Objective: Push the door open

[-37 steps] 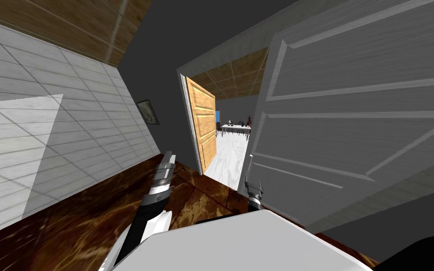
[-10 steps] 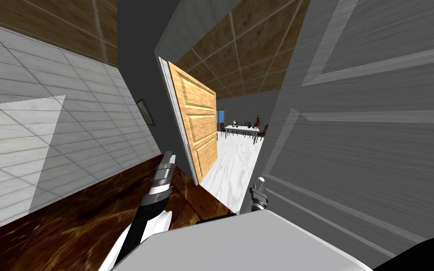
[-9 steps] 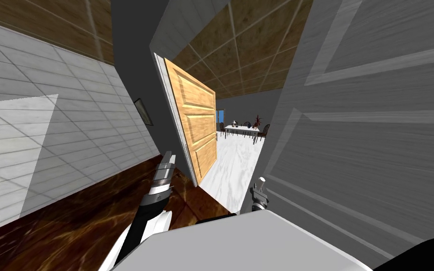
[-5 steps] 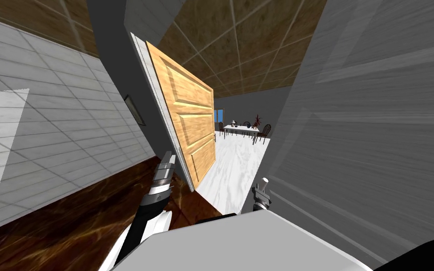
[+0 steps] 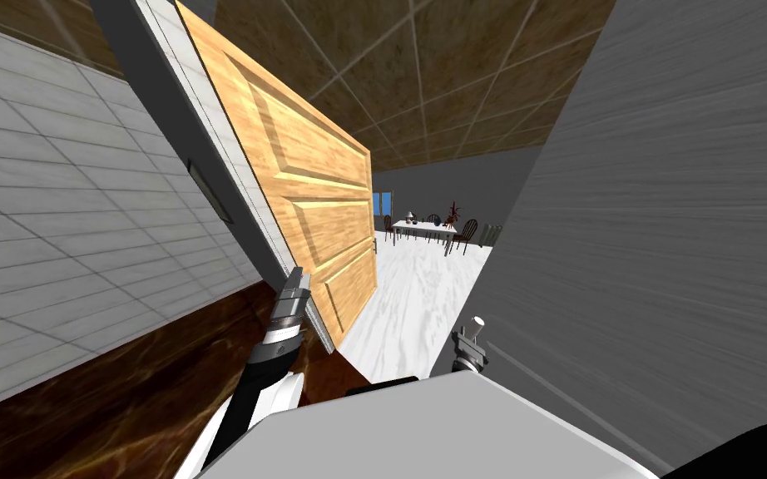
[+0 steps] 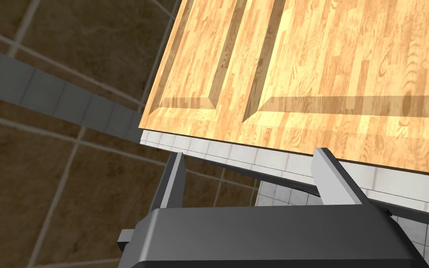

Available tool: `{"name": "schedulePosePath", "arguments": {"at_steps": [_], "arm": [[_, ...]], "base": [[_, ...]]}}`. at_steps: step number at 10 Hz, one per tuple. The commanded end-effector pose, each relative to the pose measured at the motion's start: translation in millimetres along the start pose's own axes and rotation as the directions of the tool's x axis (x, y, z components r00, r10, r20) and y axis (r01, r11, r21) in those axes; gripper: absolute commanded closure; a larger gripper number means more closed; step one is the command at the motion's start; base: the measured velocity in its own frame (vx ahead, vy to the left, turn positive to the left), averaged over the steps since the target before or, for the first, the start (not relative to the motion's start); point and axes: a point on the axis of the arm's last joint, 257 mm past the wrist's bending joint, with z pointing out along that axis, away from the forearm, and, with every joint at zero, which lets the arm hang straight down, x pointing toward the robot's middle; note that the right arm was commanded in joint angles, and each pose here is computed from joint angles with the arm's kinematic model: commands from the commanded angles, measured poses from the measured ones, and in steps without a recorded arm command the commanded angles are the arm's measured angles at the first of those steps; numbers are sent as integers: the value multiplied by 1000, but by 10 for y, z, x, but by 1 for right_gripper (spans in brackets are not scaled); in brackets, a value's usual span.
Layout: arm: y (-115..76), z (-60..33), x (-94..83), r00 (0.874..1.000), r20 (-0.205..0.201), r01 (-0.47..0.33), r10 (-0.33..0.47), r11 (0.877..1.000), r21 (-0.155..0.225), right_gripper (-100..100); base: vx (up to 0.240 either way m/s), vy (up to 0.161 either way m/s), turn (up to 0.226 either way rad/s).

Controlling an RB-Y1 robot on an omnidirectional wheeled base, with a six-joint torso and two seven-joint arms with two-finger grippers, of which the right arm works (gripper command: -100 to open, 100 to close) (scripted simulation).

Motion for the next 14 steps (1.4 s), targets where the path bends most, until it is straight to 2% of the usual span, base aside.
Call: {"name": "schedulePosePath", "arguments": {"at_steps": [1, 6, 9, 10, 11, 14], "arm": [[232, 33, 21, 1000, -5, 9, -10, 999, -54, 100], [533, 72, 8, 1000, 2, 1, -1, 989, -145, 100], [638, 76, 0, 1000, 5, -2, 3, 984, -178, 100], [598, 45, -26, 1000, 12, -4, 7, 986, -166, 100], [734, 67, -8, 1000, 7, 0, 2, 981, -194, 100], [914, 83, 4, 1000, 3, 3, -2, 972, -234, 100]], "base": [[189, -77, -48], [195, -81, -66], [198, -43, -49], [82, -23, -26], [123, -79, -45], [149, -117, -31]]}}
